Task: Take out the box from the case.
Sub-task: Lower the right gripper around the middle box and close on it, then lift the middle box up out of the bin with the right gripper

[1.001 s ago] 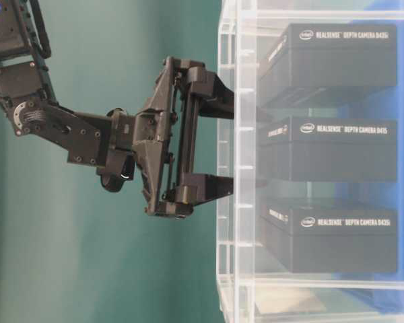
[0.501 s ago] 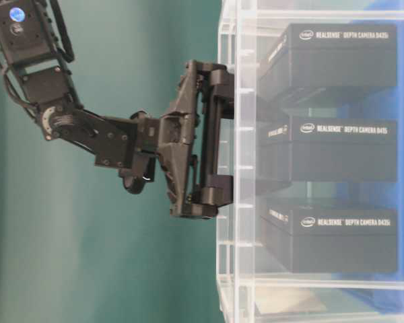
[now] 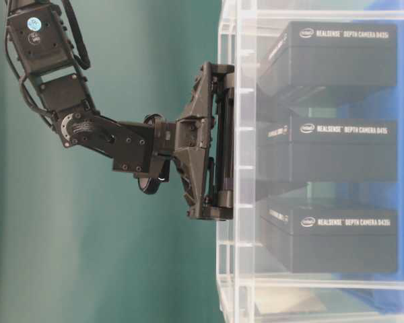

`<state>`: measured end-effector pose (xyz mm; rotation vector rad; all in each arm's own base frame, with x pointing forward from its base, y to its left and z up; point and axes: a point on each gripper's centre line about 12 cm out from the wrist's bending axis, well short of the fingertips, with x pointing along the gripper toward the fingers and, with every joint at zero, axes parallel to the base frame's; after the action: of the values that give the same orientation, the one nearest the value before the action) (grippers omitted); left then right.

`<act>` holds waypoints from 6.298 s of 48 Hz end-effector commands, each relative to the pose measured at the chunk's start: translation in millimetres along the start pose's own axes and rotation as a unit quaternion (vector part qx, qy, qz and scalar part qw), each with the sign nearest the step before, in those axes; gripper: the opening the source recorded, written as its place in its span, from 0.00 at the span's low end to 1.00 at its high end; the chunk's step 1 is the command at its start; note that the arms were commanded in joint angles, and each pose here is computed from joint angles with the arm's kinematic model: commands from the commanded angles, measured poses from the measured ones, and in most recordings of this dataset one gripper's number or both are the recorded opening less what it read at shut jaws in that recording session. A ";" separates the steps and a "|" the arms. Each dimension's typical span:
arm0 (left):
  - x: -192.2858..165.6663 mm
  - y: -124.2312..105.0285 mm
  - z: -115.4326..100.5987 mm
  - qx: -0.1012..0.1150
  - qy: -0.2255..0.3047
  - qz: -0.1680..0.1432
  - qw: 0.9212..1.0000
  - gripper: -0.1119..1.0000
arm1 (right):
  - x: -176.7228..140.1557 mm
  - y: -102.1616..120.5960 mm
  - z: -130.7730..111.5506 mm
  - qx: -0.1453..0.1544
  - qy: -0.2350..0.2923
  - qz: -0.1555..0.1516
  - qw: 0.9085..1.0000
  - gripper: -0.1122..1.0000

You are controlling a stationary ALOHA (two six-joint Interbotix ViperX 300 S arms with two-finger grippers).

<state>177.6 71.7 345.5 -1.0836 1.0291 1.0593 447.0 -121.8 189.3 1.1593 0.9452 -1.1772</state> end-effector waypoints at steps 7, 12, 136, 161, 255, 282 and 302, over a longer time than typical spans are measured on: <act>-4.8 -0.6 1.2 -0.001 -0.005 -0.008 1.000 0.92 | -10.9 2.7 2.0 0.013 -0.002 0.014 1.000 0.92; -4.7 -0.4 1.6 -0.002 -0.006 -0.008 1.000 0.92 | -11.1 2.9 0.3 0.021 -0.001 0.014 1.000 0.84; -7.4 5.1 -1.2 -0.013 -0.009 -0.016 1.000 0.92 | -204.8 9.8 32.7 0.062 -0.017 0.040 0.997 0.70; -7.4 5.3 -1.3 -0.016 -0.009 -0.015 1.000 0.92 | -206.9 10.7 33.0 0.061 -0.017 0.044 0.997 0.70; -7.4 6.1 -1.7 -0.014 -0.007 -0.012 1.000 0.92 | -223.9 13.8 -11.5 0.043 0.006 0.036 0.998 0.70; -7.4 6.6 -2.3 -0.014 -0.006 -0.009 1.000 0.92 | -236.1 14.3 -85.2 0.030 0.014 0.026 0.999 0.70; -7.7 7.6 -4.4 -0.014 0.003 -0.006 1.000 0.92 | -247.9 6.0 -156.6 0.041 0.026 0.025 0.999 0.70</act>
<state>169.2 67.7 347.3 -1.1119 1.0176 1.0689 431.0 68.7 372.2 1.2315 0.9592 -1.2229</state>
